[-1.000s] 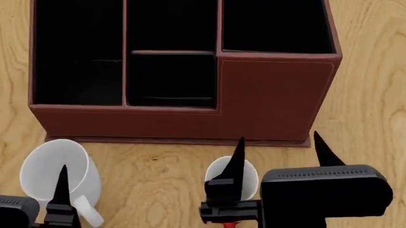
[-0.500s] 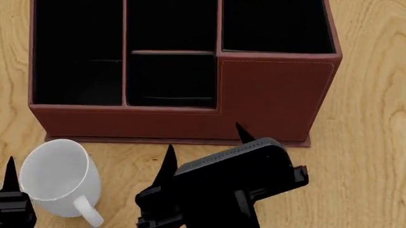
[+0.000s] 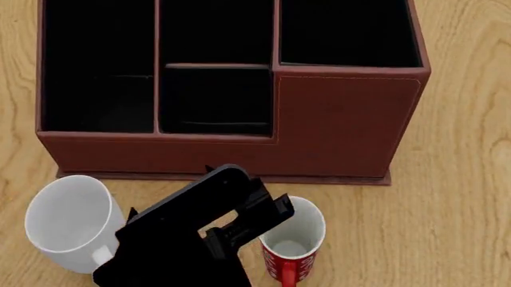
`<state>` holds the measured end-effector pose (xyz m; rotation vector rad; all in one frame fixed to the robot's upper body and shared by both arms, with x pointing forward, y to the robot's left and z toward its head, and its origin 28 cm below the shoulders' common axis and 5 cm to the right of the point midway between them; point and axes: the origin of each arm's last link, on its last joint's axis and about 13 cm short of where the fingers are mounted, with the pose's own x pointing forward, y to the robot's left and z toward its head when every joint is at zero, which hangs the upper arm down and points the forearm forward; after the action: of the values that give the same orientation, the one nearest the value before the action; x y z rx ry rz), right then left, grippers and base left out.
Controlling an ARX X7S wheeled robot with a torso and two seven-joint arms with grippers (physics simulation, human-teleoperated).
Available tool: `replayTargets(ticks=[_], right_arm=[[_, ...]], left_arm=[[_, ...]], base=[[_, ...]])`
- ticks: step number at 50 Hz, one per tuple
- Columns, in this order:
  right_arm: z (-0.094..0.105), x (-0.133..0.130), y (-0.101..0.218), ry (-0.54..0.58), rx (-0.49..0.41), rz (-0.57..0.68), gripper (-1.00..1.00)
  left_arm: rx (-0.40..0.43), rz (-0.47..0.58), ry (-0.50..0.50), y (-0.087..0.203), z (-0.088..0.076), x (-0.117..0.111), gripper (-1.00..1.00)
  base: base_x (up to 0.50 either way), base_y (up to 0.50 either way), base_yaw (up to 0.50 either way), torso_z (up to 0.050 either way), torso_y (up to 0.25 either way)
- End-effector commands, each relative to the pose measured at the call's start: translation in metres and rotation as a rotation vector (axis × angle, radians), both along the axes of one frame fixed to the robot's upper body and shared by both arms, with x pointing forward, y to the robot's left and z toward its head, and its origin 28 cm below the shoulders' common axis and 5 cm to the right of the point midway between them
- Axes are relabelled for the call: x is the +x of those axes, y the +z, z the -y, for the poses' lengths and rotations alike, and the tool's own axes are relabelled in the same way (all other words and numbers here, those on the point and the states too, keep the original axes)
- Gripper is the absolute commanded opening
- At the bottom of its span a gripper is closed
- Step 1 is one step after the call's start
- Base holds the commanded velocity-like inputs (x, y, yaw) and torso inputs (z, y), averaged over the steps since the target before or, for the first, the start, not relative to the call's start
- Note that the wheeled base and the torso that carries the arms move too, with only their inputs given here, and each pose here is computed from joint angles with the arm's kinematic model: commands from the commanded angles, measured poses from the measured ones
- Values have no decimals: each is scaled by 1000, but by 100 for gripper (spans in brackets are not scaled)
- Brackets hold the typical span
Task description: Pick up the white mug and place it to the right of the caddy.
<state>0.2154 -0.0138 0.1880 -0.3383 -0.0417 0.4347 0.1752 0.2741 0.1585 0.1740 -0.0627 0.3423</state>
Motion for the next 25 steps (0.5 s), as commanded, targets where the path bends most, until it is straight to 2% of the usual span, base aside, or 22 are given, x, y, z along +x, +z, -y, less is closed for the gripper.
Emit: replayTargets(ticks=[1,10,25], right_arm=[[-15,2,-6,79,-16,-57,100],[-21,2,-16,118,-12,-111,100],[-46,-3,-26,234,-47,-171,100]], left_arm=[[3,4,22,2,-4,-2,100],[4,3,20,1,-3,-1,100],[3,1,17,0,-3,-2,100]], base=[[0,0,0,0,0],[0,0,0,0,0],[0,0,0,0,0]])
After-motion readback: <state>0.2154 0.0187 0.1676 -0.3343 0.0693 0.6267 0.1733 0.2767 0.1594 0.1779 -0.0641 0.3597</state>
